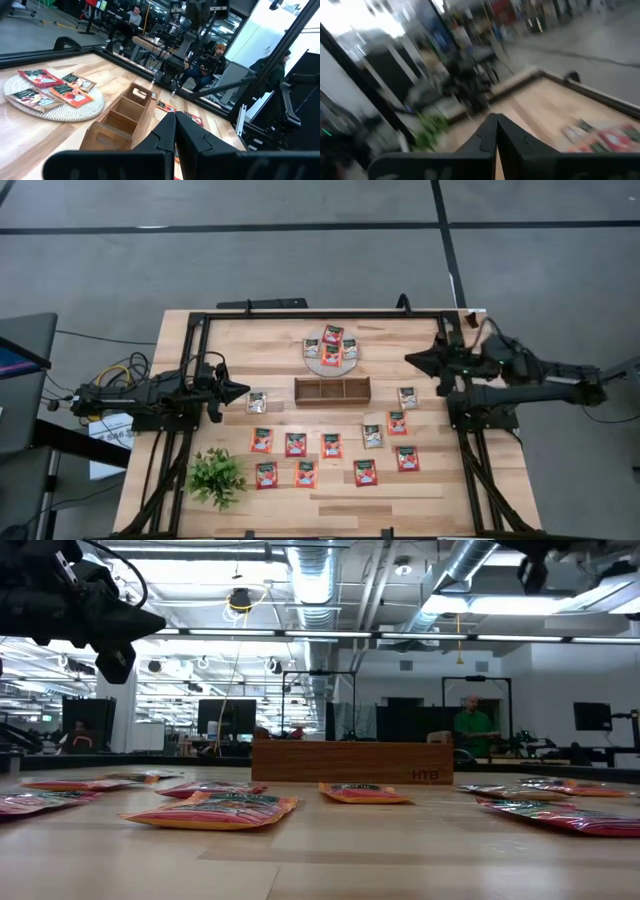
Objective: Pick & Place Tea
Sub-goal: Put the brown tea bag into the right section of the wooden organizer
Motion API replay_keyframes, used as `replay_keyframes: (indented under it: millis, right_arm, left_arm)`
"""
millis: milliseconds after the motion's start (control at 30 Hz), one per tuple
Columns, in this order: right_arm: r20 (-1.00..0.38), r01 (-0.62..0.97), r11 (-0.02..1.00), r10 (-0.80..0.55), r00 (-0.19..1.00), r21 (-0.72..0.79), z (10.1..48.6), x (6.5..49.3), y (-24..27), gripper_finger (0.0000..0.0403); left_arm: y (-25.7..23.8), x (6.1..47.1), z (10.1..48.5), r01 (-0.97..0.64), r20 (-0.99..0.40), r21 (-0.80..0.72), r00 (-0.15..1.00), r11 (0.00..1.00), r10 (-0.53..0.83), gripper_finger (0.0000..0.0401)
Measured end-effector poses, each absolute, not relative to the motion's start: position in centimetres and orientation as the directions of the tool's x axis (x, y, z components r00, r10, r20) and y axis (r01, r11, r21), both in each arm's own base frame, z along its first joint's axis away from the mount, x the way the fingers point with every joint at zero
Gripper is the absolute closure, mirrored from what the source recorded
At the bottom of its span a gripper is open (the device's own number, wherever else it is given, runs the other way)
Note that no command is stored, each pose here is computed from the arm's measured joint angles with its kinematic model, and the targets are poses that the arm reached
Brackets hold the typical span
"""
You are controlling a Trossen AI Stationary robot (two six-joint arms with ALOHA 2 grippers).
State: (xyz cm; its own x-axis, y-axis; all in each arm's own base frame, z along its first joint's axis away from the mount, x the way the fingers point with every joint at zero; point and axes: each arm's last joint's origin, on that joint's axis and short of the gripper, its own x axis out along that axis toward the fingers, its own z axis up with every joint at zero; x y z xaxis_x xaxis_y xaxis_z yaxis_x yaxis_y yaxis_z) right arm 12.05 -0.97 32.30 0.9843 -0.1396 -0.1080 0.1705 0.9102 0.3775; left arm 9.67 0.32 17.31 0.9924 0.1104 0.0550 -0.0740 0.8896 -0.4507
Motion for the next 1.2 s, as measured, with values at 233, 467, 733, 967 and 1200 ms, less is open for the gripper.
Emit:
replay_keyframes:
  millis: [233, 467, 733, 967, 1200]
  right_arm:
    - [-0.434, 0.425, 0.886, -0.313, 0.844, 0.187, 34.6, 15.0, -2.0, 0.0403]
    - [-0.778, 0.518, 0.854, -0.356, 0.517, -0.047, 32.2, 16.5, -3.7, 0.0403]
    - [-0.964, 0.623, 0.768, -0.251, 0.083, -0.146, 28.5, 15.9, -4.8, 0.0403]
    - [-0.97, 0.642, 0.766, -0.179, 0.162, -0.034, 27.0, 16.9, -4.8, 0.036]
    - [-0.98, 0.716, 0.698, -0.165, 0.112, -0.036, 24.7, 17.2, -4.9, 0.0276]
  left_arm:
    - [0.3, 9.7, 17.3, -0.077, 0.048, -0.45, 0.993, 0.89, 0.11, 0.0401]
    - [0.3, 9.7, 17.3, -0.079, 0.045, -0.449, 0.993, 0.89, 0.11, 0.0401]
    - [0.3, 9.7, 17.2, -0.084, 0.031, -0.448, 0.993, 0.89, 0.11, 0.0401]
    - [0.3, 9.7, 17.1, -0.089, 0.021, -0.447, 0.994, 0.89, 0.11, 0.0401]
    - [0.3, 9.7, 17.1, -0.09, 0.019, -0.447, 0.994, 0.89, 0.11, 0.0401]
